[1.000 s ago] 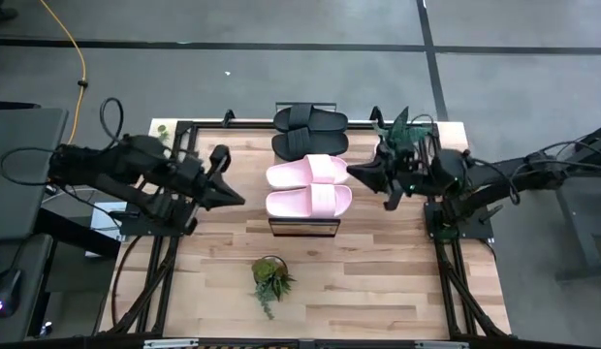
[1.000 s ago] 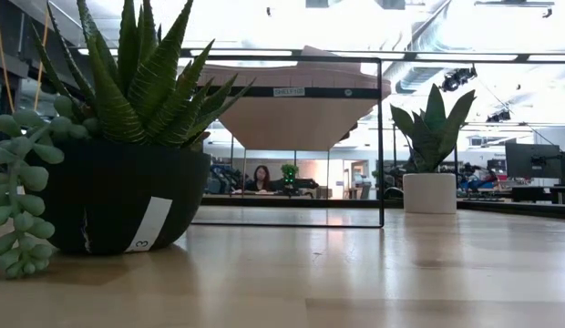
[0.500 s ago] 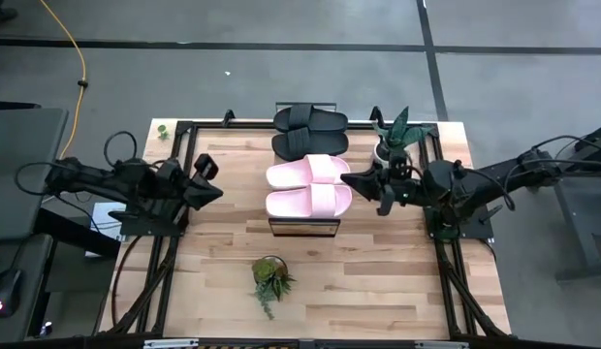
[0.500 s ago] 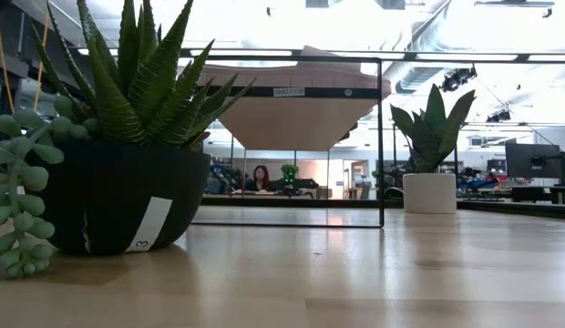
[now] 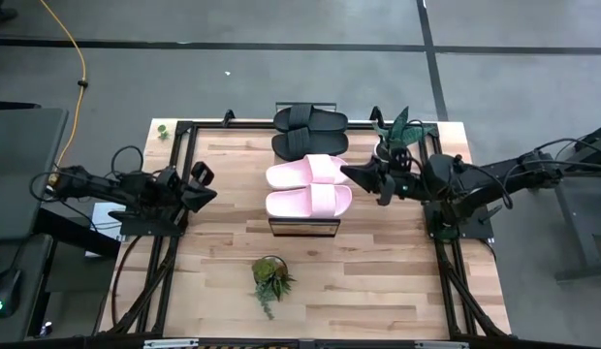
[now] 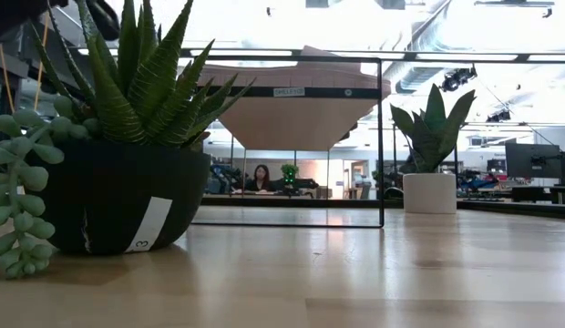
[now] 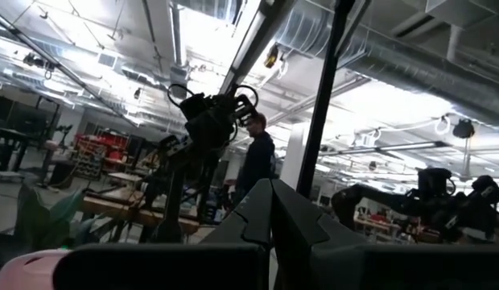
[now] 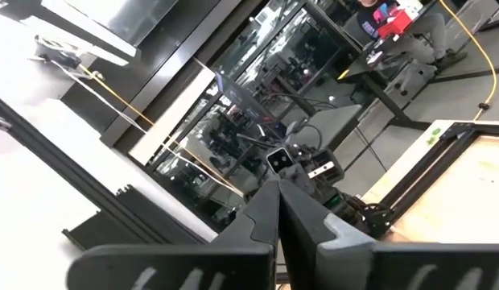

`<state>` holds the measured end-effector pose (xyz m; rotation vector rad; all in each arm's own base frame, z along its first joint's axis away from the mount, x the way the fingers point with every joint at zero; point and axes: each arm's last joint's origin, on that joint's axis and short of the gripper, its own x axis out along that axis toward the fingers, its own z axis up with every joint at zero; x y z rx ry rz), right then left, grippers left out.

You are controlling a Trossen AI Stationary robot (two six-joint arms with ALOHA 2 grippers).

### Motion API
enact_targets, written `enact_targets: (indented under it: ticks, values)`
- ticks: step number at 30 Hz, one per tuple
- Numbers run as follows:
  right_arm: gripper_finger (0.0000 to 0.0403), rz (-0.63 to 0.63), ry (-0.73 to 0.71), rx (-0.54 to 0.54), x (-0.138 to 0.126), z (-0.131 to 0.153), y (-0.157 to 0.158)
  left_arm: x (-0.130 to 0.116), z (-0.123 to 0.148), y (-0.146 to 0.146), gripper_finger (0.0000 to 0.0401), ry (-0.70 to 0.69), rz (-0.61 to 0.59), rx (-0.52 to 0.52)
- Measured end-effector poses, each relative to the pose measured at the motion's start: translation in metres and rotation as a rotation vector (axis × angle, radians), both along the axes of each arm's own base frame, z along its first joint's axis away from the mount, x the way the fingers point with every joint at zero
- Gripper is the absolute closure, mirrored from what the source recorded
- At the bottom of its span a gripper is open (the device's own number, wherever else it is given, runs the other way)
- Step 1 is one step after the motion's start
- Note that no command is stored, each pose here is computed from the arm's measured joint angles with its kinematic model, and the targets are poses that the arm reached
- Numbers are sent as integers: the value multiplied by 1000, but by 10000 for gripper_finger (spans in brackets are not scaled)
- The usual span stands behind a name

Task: Pick and place slides into the shelf
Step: Return to Home Position

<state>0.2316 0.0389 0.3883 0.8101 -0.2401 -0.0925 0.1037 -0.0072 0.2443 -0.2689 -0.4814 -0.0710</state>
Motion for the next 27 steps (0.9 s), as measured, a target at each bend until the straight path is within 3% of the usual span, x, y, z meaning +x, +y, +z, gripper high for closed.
enact_targets:
  ticks: [14,21,27]
  values:
    - [403,-10,0,2,1,0,-3,-4,-20,17,401,51,-60,-40]
    - [403,-6,-1,2,1,0,-5,1,-34,21,401,184,-60,-62]
    - [403,-2,3,22,1,-1,-5,-1,-41,22,401,117,-23,-37]
